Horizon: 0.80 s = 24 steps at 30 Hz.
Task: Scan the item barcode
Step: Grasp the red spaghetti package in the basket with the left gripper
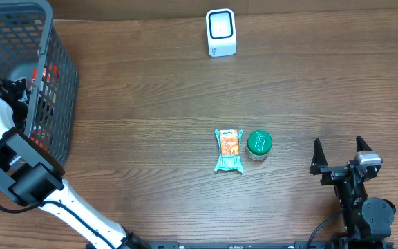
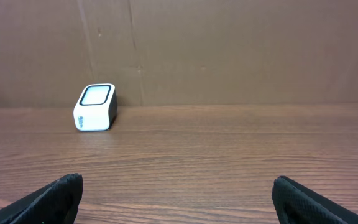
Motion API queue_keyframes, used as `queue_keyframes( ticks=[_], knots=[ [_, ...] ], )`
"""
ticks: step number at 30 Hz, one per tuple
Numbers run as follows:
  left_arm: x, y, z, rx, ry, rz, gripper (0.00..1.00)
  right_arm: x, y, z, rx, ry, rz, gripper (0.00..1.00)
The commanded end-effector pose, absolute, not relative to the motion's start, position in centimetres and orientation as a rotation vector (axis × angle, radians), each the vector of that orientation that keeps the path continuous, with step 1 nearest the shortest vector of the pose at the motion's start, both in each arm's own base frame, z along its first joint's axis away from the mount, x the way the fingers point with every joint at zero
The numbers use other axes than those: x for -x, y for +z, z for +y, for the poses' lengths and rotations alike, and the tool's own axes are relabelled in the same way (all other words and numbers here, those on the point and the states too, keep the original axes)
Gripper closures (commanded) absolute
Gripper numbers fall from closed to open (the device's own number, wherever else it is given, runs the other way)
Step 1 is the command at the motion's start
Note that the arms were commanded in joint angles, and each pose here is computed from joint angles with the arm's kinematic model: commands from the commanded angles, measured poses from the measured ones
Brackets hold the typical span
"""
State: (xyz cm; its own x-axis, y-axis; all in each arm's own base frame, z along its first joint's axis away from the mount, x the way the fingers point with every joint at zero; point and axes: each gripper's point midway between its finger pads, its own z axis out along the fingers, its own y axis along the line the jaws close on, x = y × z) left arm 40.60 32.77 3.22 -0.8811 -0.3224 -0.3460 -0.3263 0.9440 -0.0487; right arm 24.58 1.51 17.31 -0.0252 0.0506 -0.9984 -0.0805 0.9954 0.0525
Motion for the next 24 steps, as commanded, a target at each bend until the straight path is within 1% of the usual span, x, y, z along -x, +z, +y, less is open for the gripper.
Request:
queue_keyframes(
  ticks=[1,2,6,8,10,17,24],
  knots=[
    [-39.5,1.7,32.2,0.510,-0.002,2.820,0.54,-24.6,17.0,1.5,0.026,0.106,1.592,0.00],
    [-39.9,3.0,32.7,0.510,0.021,2.799,0.56,-24.6,17.0,1.5,0.026,0.105,1.592,0.00],
    [-42.0,9.9,34.3,0.543,0.091,2.661,0.70,-24.6,17.0,1.5,0.026,0.106,1.592,0.00],
    [-42.8,14.0,34.9,0.558,0.131,2.578,0.80,-24.6,17.0,1.5,0.026,0.106,1.592,0.00],
    [-43.3,18.0,35.3,0.563,0.174,2.498,0.87,-24.6,17.0,1.5,0.026,0.106,1.592,0.00],
    [-42.8,30.4,34.7,0.606,0.251,2.227,0.89,-24.6,17.0,1.5,0.026,0.106,1.592,0.00],
    [-41.2,39.9,29.5,0.576,0.085,2.013,0.89,-24.6,17.0,1.5,0.026,0.106,1.592,0.00]
  ],
)
